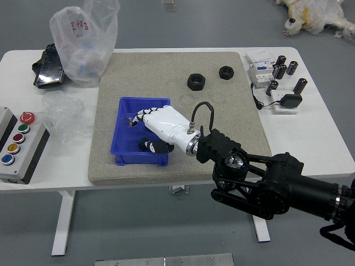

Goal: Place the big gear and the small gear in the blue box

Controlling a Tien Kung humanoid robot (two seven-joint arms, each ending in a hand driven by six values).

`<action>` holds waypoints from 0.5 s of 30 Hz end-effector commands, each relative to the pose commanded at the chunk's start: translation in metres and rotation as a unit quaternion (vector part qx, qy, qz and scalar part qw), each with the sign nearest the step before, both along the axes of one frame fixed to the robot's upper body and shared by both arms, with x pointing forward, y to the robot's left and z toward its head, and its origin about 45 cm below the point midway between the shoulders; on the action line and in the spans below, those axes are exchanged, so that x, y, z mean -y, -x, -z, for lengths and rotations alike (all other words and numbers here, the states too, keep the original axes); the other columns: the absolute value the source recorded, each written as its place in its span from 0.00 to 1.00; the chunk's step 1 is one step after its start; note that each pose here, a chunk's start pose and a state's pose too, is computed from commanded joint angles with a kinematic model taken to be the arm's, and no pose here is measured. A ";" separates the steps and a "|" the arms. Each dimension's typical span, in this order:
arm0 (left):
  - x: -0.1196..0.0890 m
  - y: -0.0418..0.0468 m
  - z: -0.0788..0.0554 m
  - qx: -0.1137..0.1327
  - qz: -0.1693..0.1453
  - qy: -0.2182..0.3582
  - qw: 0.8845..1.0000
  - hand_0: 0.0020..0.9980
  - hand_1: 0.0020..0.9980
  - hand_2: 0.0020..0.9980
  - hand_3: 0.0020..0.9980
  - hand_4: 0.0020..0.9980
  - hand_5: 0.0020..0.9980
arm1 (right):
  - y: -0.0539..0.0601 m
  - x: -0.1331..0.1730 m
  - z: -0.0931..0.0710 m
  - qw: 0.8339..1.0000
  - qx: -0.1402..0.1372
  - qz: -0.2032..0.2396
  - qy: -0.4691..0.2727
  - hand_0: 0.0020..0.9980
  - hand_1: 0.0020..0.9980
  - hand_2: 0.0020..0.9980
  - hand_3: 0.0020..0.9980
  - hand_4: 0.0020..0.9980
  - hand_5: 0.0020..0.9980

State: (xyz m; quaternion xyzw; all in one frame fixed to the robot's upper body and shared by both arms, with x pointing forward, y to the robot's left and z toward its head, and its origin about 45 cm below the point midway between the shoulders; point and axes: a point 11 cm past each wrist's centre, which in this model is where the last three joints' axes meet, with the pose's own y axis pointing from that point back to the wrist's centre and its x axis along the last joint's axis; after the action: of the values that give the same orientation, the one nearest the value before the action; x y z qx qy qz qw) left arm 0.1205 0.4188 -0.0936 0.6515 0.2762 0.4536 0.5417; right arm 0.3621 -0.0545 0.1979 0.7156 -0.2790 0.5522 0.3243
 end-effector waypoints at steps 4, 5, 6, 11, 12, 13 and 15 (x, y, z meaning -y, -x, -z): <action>0.000 0.0001 0.000 0.000 0.000 0.000 1.000 0.67 0.59 0.58 0.66 0.74 0.38 | -0.001 0.002 -0.004 1.000 0.000 0.004 -0.015 0.42 0.80 0.89 0.85 0.73 0.25; 0.000 0.0002 0.000 0.000 0.000 0.000 1.000 0.67 0.59 0.58 0.66 0.74 0.38 | -0.002 0.004 -0.007 1.000 0.000 0.008 -0.025 0.42 0.80 0.89 0.85 0.73 0.25; 0.000 0.0002 0.000 0.000 0.000 0.000 1.000 0.67 0.59 0.58 0.66 0.74 0.38 | -0.003 0.006 -0.010 0.999 -0.001 0.011 -0.036 0.42 0.80 0.89 0.85 0.73 0.25; 0.000 0.0003 0.000 0.001 -0.001 0.001 1.000 0.67 0.59 0.58 0.66 0.74 0.39 | -0.011 0.035 -0.031 0.989 -0.024 0.052 -0.138 0.39 0.75 0.83 0.81 0.67 0.21; 0.000 0.0007 0.000 0.001 -0.001 0.000 1.000 0.67 0.59 0.58 0.66 0.74 0.39 | -0.013 0.044 -0.034 0.985 -0.029 0.063 -0.158 0.39 0.75 0.83 0.81 0.67 0.21; 0.000 0.0013 0.000 0.000 -0.001 0.000 1.000 0.67 0.59 0.58 0.66 0.74 0.39 | -0.015 0.056 -0.037 0.980 -0.035 0.075 -0.181 0.39 0.75 0.83 0.81 0.67 0.21; 0.000 0.0030 0.001 0.000 -0.003 0.000 1.000 0.67 0.59 0.58 0.66 0.74 0.39 | -0.021 0.083 -0.040 0.968 -0.046 0.104 -0.222 0.41 0.70 0.76 0.74 0.72 0.25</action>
State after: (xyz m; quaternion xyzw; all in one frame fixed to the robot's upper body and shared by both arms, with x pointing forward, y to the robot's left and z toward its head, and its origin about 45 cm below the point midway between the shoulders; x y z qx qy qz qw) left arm 0.1175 0.4190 -0.0945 0.6509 0.2784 0.4548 0.5403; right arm 0.3830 -0.1377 0.2381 0.7613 -0.4526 0.4058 0.2257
